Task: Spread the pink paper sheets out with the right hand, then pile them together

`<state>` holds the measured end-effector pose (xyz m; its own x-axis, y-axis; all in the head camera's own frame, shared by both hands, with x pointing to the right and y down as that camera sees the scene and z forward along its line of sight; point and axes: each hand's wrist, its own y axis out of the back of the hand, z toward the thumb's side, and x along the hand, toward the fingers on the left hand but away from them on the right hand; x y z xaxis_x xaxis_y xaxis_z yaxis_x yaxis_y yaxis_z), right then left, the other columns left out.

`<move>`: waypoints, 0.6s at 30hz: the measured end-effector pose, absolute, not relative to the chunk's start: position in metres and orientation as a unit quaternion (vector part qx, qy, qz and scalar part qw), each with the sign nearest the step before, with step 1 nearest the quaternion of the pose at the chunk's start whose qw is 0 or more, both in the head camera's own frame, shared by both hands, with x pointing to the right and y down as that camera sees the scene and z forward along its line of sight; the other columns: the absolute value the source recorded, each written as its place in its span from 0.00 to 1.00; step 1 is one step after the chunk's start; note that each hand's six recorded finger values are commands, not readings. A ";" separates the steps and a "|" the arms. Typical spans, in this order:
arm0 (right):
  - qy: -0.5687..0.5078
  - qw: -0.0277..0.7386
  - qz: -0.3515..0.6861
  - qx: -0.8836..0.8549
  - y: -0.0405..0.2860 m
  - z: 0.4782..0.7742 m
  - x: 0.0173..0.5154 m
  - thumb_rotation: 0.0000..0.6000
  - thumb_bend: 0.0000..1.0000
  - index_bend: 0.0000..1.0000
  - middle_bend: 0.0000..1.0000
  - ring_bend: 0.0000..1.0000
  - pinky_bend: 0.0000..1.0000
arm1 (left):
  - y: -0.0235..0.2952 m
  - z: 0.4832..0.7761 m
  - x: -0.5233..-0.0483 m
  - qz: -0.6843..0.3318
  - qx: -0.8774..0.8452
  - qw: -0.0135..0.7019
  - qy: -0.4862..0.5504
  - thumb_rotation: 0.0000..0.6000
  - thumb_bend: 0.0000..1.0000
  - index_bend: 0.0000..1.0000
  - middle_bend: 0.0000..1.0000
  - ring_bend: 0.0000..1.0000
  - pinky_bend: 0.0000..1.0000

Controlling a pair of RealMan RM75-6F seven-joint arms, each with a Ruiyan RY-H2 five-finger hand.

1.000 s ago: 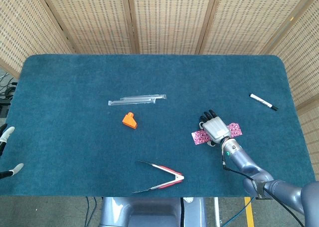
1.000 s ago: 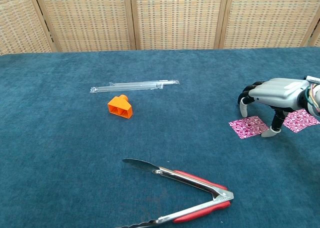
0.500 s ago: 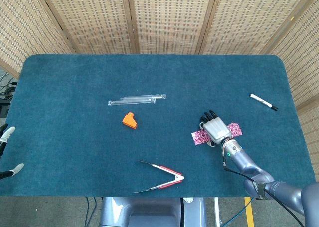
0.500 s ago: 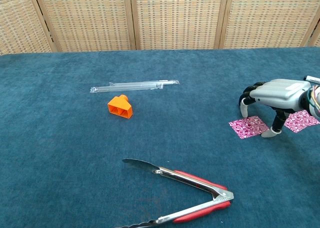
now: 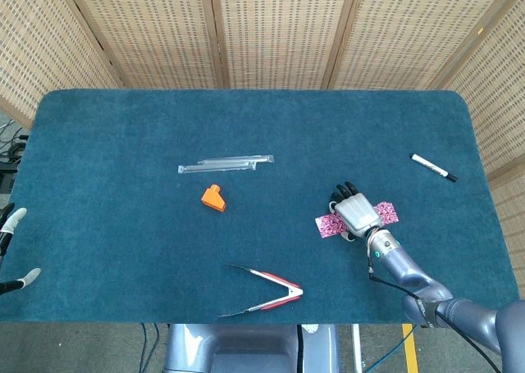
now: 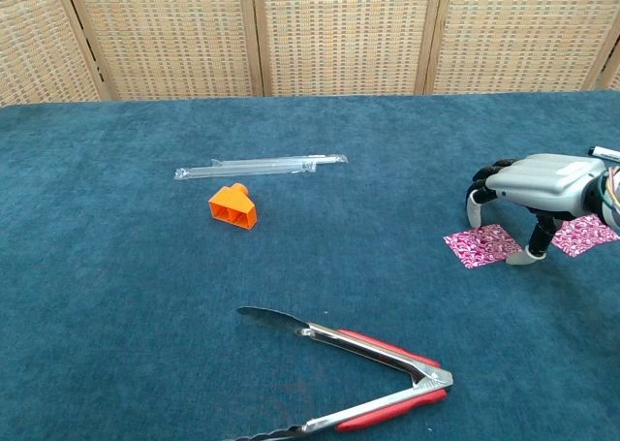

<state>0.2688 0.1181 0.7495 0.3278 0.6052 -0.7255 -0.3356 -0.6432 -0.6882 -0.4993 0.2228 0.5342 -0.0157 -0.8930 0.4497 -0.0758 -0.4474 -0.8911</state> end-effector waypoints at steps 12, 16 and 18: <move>-0.096 0.410 0.572 -0.704 0.119 0.751 0.269 1.00 0.31 0.51 0.22 0.00 0.00 | 0.223 0.535 -0.501 -0.594 -0.610 0.344 0.396 1.00 0.01 0.00 0.00 0.00 0.00; -0.098 0.412 0.570 -0.704 0.118 0.748 0.268 1.00 0.31 0.51 0.22 0.00 0.00 | 0.223 0.535 -0.501 -0.593 -0.611 0.344 0.397 1.00 0.01 0.00 0.00 0.00 0.00; -0.099 0.413 0.569 -0.704 0.117 0.747 0.267 1.00 0.31 0.51 0.22 0.00 0.00 | 0.223 0.535 -0.501 -0.593 -0.611 0.344 0.397 1.00 0.01 0.00 0.00 0.00 0.00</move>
